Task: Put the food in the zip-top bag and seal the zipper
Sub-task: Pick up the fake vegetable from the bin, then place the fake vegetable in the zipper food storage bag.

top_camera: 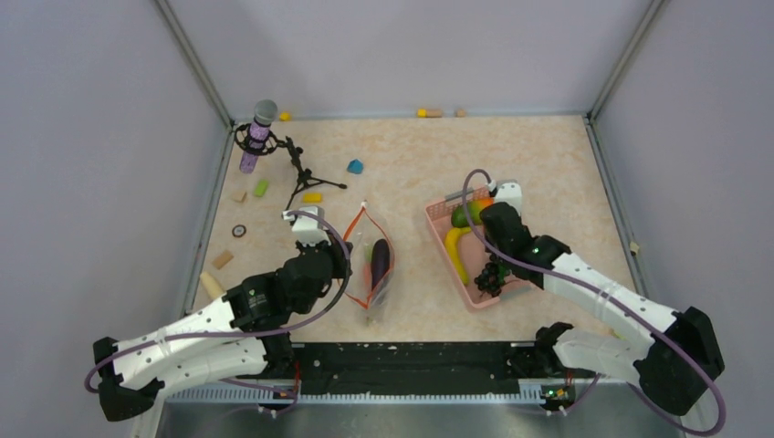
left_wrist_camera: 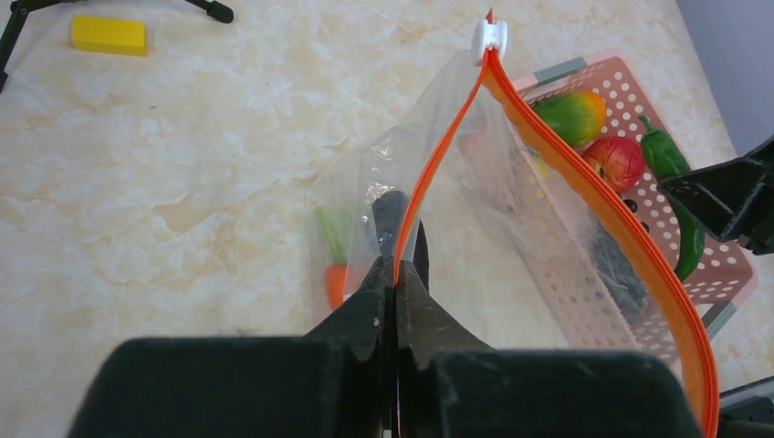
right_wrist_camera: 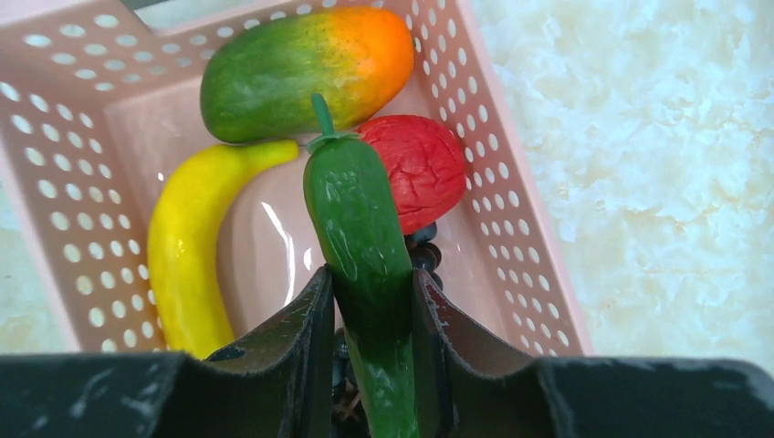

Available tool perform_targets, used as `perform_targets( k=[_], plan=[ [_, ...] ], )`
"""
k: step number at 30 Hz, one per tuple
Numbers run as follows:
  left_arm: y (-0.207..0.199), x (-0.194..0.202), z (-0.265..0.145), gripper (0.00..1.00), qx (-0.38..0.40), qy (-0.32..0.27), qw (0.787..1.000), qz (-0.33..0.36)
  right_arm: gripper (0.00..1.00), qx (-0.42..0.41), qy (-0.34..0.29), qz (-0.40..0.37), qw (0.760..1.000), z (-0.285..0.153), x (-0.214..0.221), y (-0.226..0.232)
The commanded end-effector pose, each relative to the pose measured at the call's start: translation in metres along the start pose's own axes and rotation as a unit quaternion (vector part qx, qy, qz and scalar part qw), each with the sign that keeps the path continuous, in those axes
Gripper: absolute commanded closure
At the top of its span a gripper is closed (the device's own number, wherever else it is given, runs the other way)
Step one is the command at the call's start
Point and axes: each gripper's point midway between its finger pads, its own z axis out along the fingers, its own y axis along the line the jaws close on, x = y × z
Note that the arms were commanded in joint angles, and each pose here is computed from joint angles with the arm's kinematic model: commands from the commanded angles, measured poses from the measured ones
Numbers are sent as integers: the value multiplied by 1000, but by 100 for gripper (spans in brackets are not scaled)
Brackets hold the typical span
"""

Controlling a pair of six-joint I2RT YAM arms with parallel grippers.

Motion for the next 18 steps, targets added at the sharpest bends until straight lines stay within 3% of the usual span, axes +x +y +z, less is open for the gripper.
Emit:
perform_targets(
  k=[1, 6, 10, 14, 18],
  plan=[
    [-6, -5, 1, 100, 10, -7, 1000, -8, 100, -27, -63, 52, 996, -15, -26, -1],
    [-6, -4, 1, 100, 11, -6, 1000, -9, 100, -96, -145, 88, 981, -46, -59, 5],
    [-7, -4, 1, 100, 15, -4, 1000, -10, 100, -201, -216, 95, 951, -77, -85, 28],
    [-8, -3, 1, 100, 17, -2, 1000, -11, 100, -320, -284, 89, 900, -118, -117, 59],
    [-8, -2, 1, 100, 14, -2, 1000, -12, 100, -455, -320, 65, 828, -171, -148, 97]
  ],
)
